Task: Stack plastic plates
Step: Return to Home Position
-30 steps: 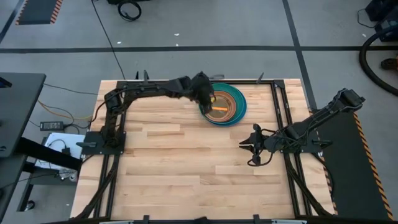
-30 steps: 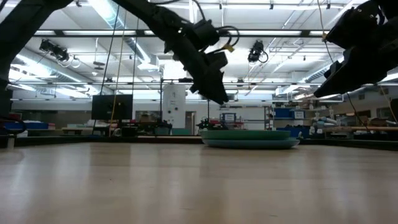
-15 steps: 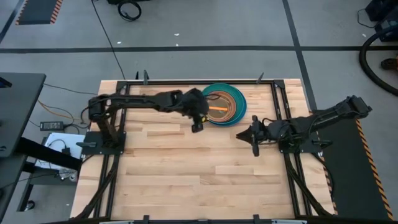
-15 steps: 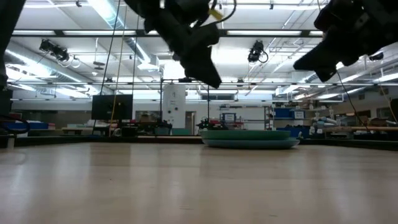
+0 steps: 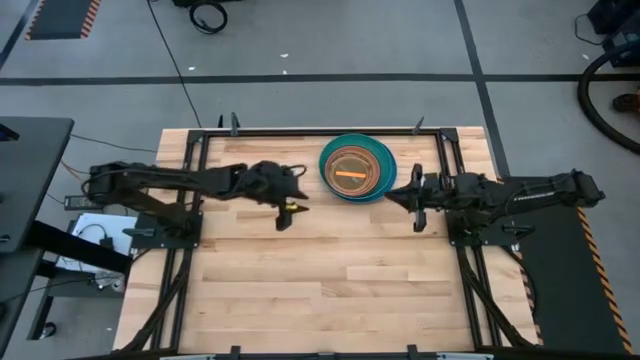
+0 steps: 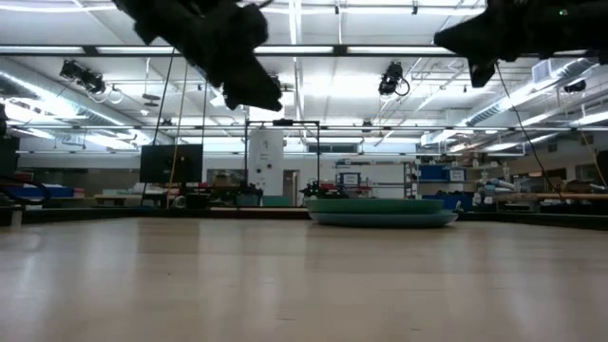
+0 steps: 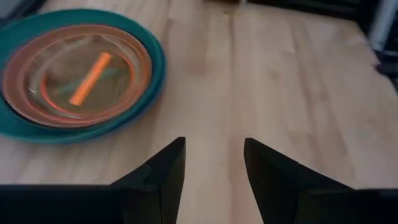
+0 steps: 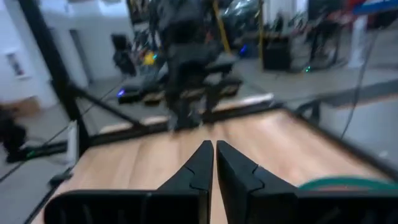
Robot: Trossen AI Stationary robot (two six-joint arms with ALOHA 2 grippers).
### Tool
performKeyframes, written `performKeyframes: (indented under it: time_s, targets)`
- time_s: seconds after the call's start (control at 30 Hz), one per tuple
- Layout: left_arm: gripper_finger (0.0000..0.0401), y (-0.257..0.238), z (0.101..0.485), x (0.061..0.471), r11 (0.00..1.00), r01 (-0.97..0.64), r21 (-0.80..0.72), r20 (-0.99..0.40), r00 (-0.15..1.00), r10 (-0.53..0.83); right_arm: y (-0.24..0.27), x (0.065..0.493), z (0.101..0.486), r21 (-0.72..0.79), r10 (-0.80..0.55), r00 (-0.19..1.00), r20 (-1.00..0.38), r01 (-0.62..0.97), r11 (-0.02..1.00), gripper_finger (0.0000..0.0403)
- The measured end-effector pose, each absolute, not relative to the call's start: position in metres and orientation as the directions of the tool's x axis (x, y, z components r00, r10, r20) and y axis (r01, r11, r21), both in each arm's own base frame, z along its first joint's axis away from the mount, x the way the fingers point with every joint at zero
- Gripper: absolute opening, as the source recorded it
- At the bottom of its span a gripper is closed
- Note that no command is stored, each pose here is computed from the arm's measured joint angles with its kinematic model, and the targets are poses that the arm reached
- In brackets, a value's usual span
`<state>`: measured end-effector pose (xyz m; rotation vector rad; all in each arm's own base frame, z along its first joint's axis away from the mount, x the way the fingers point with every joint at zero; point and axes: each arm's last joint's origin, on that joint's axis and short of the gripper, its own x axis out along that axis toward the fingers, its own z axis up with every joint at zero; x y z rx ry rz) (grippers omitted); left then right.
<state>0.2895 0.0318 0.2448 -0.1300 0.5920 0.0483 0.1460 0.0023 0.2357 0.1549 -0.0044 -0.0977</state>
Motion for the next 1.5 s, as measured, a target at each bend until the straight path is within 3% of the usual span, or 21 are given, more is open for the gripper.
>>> performKeyframes:
  time_s: [0.23, 0.6, 0.83, 0.97, 1.2, 1.5]
  targets:
    - [0.0172, 0.009, 0.239, 0.245, 0.989, -0.024, -0.144, -0.471, 0.881, -0.047, -0.003, 0.132, 0.244, 0.169, -0.23, 0.971, 0.062, 0.216, 0.962, 0.0029]
    - [0.0172, -0.015, 0.209, 0.184, 0.984, 0.045, -0.174, -0.393, 0.913, -0.111, -0.004, 0.123, 0.236, 0.289, -0.237, 0.972, -0.014, 0.23, 0.929, 0.0029]
    - [0.0172, -0.016, 0.182, 0.151, 0.98, 0.071, -0.185, -0.358, 0.924, -0.134, -0.006, 0.119, 0.207, 0.359, -0.283, 0.958, 0.049, 0.247, 0.9, 0.0029]
    - [0.0172, -0.015, 0.176, 0.136, 0.973, 0.082, -0.215, -0.289, 0.946, -0.144, -0.007, 0.112, 0.186, 0.418, -0.306, 0.939, 0.154, 0.219, 0.882, 0.0029]
    - [0.0172, -0.013, 0.164, 0.117, 0.974, 0.096, -0.207, -0.261, 0.954, -0.15, -0.008, 0.107, 0.186, 0.446, -0.344, 0.922, 0.18, 0.235, 0.864, 0.0029]
    - [0.0164, -0.011, 0.165, 0.098, 0.973, 0.109, -0.204, -0.209, 0.966, -0.152, -0.011, 0.106, 0.178, 0.392, -0.465, 0.881, 0.093, 0.396, 0.83, 0.0029]
